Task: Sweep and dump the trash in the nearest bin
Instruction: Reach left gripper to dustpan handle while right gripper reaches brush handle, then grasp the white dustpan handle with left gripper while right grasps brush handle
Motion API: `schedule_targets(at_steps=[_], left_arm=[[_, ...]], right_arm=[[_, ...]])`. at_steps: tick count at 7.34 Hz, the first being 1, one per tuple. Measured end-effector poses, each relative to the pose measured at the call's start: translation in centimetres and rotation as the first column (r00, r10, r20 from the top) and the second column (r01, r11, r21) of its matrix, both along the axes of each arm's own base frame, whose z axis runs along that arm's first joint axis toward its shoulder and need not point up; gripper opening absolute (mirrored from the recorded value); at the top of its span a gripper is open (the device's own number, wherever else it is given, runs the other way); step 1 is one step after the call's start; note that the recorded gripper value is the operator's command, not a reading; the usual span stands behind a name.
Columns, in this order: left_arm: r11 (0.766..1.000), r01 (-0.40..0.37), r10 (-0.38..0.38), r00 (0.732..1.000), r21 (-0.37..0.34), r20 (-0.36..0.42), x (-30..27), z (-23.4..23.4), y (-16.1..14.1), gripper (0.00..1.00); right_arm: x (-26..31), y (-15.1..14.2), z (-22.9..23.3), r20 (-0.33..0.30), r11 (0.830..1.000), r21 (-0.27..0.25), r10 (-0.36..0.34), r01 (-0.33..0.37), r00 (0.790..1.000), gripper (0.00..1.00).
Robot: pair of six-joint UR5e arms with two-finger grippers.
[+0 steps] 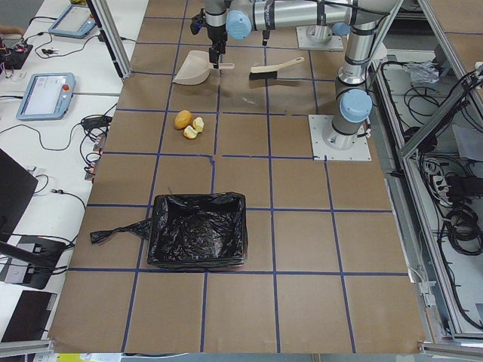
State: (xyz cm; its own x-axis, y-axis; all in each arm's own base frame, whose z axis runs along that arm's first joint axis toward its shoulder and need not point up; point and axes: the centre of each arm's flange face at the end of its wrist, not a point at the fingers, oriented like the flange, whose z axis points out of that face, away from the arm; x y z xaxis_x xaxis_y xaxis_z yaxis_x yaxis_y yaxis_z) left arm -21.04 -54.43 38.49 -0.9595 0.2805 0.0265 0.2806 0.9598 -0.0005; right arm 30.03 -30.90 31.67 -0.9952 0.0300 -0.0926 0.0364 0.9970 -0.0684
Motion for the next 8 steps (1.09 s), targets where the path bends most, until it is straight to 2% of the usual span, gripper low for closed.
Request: schedule_targets(at_steps=[3,6,8], left_arm=[[0.999,0.044,-0.046,0.995,-0.025,-0.084,-5.9,-5.1,-2.2,1.00],[0.998,0.058,-0.056,0.995,0.018,-0.083,-11.6,-9.7,-1.3,1.00],[0.996,0.075,-0.072,0.995,0.041,-0.072,-14.4,-11.5,0.4,0.98]], right_arm=[[1.9,4.8,-3.8,0.015,0.998,-0.038,0.047,-0.046,0.999,1.00],[1.8,7.9,-6.4,0.002,0.995,-0.064,0.075,-0.075,0.997,1.00],[2.3,9.6,-7.1,-0.008,0.995,-0.065,0.078,-0.079,0.997,1.00]])
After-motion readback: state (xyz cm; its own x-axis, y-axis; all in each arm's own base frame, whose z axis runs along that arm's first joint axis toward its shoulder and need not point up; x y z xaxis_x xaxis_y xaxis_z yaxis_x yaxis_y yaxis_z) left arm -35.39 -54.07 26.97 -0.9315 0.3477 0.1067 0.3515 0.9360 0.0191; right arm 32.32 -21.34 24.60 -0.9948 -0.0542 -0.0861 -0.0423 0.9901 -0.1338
